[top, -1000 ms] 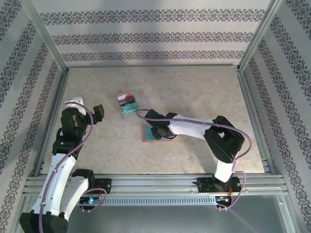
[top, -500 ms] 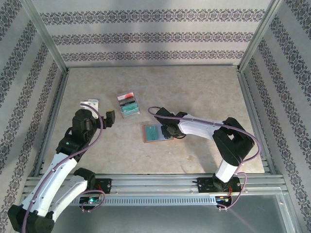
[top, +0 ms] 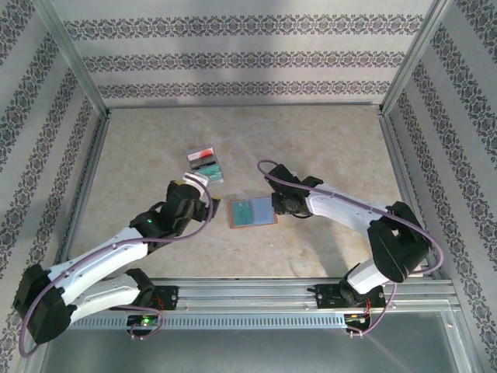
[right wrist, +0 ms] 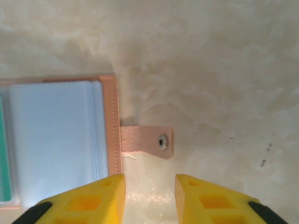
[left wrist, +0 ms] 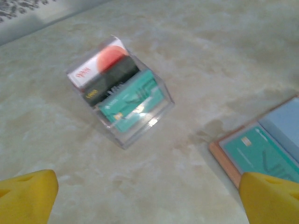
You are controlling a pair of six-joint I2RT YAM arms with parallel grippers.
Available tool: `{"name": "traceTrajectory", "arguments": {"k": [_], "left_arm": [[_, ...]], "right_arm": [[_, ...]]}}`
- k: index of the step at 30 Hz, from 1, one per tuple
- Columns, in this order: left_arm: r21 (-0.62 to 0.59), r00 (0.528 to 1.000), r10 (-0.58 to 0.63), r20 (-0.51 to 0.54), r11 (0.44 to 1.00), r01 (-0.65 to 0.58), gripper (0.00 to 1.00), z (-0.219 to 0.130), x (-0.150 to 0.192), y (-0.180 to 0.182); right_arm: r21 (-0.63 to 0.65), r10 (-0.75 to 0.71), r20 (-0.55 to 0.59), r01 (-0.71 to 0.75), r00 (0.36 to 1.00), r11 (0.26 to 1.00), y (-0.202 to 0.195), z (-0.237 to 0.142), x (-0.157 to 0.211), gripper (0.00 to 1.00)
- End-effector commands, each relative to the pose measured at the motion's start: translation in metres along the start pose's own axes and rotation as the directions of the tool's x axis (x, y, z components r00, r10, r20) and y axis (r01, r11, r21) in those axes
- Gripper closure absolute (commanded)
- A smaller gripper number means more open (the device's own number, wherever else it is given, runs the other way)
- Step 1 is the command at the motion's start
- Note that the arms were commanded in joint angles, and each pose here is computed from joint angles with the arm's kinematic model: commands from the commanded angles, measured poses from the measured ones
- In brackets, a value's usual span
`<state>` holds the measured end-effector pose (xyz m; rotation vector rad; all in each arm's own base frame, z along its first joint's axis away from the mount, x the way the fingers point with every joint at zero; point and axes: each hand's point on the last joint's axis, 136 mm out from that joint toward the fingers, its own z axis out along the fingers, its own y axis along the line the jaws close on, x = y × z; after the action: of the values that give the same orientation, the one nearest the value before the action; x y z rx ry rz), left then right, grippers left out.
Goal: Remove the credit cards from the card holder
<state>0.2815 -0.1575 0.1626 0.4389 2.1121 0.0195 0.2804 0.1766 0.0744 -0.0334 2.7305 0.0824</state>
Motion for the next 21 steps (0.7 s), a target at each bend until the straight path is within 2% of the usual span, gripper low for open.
{"name": "traceTrajectory", "arguments": {"k": [1, 5, 9, 12, 15, 21], "left_arm": [[-0.027, 1.0, 0.012, 0.019, 1.0, -0.012, 0.01, 0.009, 0.002, -0.015], [-0.003, 0.996, -0.051, -0.068, 0.999, 0.051, 0.01, 0.026, 0.026, -0.034], [-0.036, 0.979, -0.149, -0.136, 0.989, 0.146, 0.01, 0.037, 0.045, -0.037], [-0.061, 0.958, -0.232, -0.167, 0.973, 0.224, 0.05, 0.042, 0.055, -0.035], [-0.051, 0.93, -0.3, -0.212, 0.954, 0.296, 0.09, 0.05, 0.067, -0.035], [-0.014, 0.892, -0.362, -0.272, 0.928, 0.372, 0.09, 0.064, 0.075, -0.041]], "right_arm": [[-0.038, 0.058, 0.016, -0.057, 0.998, 0.998, -0.002, -0.013, -0.003, 0.65], [-0.152, 0.08, 0.003, -0.079, 0.997, 0.985, 0.02, -0.019, -0.006, 0.65], [-0.241, 0.077, -0.03, -0.082, 0.997, 0.967, 0.046, -0.018, -0.005, 0.65], [-0.311, 0.051, -0.053, -0.065, 0.997, 0.948, 0.072, -0.015, -0.003, 0.65], [-0.347, 0.02, -0.073, -0.044, 0.997, 0.937, 0.093, -0.01, -0.002, 0.66], [-0.375, -0.036, -0.117, -0.011, 0.992, 0.927, 0.125, 0.004, 0.002, 0.68]]}}
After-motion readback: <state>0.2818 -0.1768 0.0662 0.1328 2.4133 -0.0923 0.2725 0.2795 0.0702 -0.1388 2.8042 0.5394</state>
